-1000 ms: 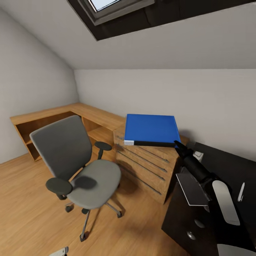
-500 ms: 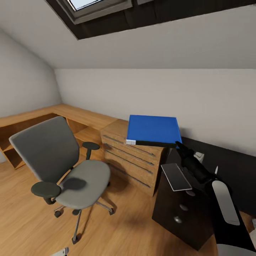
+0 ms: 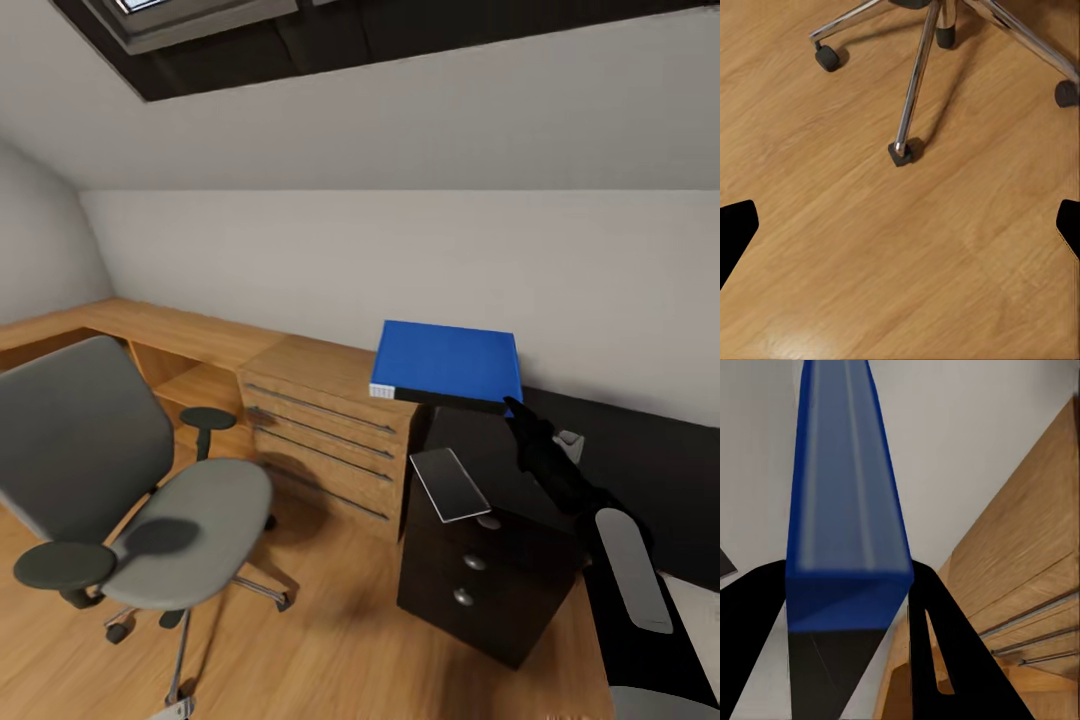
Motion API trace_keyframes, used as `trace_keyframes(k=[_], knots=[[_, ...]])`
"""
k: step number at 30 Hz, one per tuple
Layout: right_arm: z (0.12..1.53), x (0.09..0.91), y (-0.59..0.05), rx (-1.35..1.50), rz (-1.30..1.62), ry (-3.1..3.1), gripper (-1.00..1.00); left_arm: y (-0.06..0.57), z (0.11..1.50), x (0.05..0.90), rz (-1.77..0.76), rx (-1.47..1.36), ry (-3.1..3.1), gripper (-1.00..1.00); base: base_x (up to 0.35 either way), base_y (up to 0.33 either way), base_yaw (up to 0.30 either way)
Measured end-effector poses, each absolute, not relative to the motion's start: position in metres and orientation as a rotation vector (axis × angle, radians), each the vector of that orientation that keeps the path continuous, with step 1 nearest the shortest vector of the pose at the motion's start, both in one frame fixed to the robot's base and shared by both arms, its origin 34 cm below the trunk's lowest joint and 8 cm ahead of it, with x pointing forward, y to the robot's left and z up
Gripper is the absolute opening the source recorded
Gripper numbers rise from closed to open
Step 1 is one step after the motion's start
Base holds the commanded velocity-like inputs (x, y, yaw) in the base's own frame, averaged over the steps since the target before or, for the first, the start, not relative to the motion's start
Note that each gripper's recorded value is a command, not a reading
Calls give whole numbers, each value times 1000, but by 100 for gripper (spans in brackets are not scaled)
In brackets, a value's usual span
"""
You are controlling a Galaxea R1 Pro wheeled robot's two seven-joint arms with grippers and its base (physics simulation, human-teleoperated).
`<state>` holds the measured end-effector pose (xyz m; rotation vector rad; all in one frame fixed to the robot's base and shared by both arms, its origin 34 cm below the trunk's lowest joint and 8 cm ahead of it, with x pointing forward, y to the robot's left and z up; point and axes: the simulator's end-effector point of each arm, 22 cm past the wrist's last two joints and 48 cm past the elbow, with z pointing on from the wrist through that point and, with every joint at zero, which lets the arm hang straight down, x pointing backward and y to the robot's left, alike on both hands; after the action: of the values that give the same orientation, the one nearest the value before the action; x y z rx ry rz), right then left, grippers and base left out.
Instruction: In the bedroom, organize the workspace by keeping the computer under the desk, ensuring the monitor is on the desk, placing the keyboard on the desk next to the monitor, placing the mouse on the desk next to the keyboard, moving the folder from the swivel chair onto the desk next to the mouse, stacking the notebook on top of the folder with the pen on top of the notebook, and positioning the swivel chair next to the desk.
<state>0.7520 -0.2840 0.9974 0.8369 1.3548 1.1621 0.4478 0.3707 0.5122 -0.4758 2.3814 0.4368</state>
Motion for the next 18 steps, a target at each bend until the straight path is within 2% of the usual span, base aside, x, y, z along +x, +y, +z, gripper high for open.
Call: trace_keyframes(k=[18], knots=[[975,757,-301,929,1090,1367,-100,368,508,444,436,-470,2396,100,0,0,-280]])
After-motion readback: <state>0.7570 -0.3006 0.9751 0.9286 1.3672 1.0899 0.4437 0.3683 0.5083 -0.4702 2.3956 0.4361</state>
